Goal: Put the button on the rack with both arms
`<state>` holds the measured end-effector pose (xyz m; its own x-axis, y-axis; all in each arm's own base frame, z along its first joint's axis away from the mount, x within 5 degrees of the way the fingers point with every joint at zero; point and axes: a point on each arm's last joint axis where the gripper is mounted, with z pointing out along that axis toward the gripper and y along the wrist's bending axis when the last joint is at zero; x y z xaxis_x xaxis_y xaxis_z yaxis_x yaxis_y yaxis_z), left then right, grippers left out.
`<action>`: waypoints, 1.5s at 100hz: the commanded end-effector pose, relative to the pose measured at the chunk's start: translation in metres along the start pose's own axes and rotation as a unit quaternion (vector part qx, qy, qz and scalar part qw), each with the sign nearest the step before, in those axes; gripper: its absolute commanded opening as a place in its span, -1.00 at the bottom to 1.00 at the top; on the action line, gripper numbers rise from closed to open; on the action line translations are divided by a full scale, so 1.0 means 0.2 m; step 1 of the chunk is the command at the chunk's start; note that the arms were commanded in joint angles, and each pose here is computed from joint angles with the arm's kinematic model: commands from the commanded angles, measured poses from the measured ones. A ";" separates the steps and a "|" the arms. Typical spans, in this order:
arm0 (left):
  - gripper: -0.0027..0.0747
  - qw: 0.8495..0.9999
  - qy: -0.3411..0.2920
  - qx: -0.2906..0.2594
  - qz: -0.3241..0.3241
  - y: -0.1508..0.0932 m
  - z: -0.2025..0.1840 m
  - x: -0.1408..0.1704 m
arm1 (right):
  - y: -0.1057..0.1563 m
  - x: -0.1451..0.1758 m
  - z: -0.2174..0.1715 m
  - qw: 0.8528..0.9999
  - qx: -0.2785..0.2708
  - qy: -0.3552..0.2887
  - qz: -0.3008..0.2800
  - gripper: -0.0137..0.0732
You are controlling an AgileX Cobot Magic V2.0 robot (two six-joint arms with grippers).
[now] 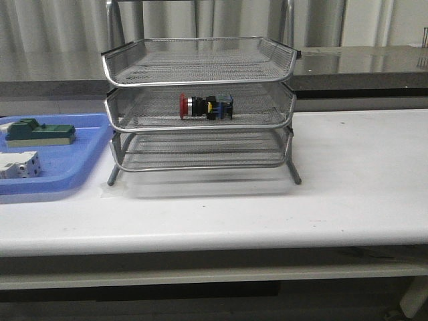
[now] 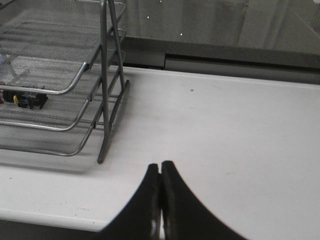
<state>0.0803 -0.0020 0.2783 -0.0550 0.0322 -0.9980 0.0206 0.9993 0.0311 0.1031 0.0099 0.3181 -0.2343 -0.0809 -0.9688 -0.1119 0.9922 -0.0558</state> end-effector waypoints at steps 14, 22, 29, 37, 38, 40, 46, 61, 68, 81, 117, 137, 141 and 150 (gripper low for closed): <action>-0.92 0.999 -0.048 -0.014 -0.012 0.01 0.00 -0.08 | -0.01 -0.08 -0.08 0.997 0.009 -0.075 -0.003 -0.84; -0.92 0.999 -0.048 -0.014 -0.012 0.01 0.00 -0.08 | -0.01 -0.08 -0.08 0.997 0.009 -0.075 -0.003 -0.84; -0.92 0.999 -0.048 -0.014 -0.012 0.01 0.00 -0.08 | -0.01 -0.08 -0.08 0.997 0.009 -0.075 -0.003 -0.84; -0.92 0.999 -0.048 -0.014 -0.012 0.01 0.00 -0.08 | -0.01 -0.08 -0.08 0.997 0.009 -0.075 -0.003 -0.84; -0.92 0.999 -0.048 -0.014 -0.012 0.01 0.00 -0.08 | -0.01 -0.08 -0.08 0.997 0.009 -0.075 -0.003 -0.84; -0.92 0.999 -0.048 -0.014 -0.012 0.01 0.00 -0.08 | -0.01 -0.08 -0.08 0.997 0.009 -0.075 -0.003 -0.84; -0.92 0.999 -0.048 -0.014 -0.012 0.01 0.00 -0.08 | -0.01 -0.08 -0.08 0.997 0.009 -0.075 -0.003 -0.84; -0.92 0.999 -0.048 -0.014 -0.012 0.01 0.00 -0.08 | -0.01 -0.08 -0.08 0.997 0.009 -0.075 -0.003 -0.84; -0.92 0.999 -0.048 -0.014 -0.012 0.01 0.00 -0.08 | -0.01 -0.08 -0.08 0.997 0.009 -0.075 -0.003 -0.84; -0.92 0.999 -0.048 -0.014 -0.012 0.01 0.00 -0.08 | -0.01 -0.08 -0.08 0.997 0.009 -0.074 -0.003 -0.84; -0.92 0.999 -0.048 -0.014 -0.012 0.01 0.00 -0.08 | 0.00 0.18 -0.10 0.992 0.012 -0.119 0.042 -0.84; -0.92 0.999 -0.048 -0.014 -0.012 0.01 0.00 -0.08 | 0.02 0.39 -0.14 0.989 0.012 -0.143 0.042 -0.84; -0.92 0.999 -0.048 -0.014 -0.012 0.01 0.00 -0.08 | 0.02 0.42 -0.14 0.988 0.012 -0.147 0.042 -0.84; -0.92 0.999 -0.048 -0.014 -0.012 0.01 0.00 -0.08 | 0.02 0.48 -0.16 0.986 0.012 -0.161 0.042 -0.84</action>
<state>0.0803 -0.0020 0.2783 -0.0550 0.0322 -0.9980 0.0206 0.9993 0.0311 0.0544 0.0046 0.2261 -0.0509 0.0289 -0.9983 -0.0805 0.9962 0.0329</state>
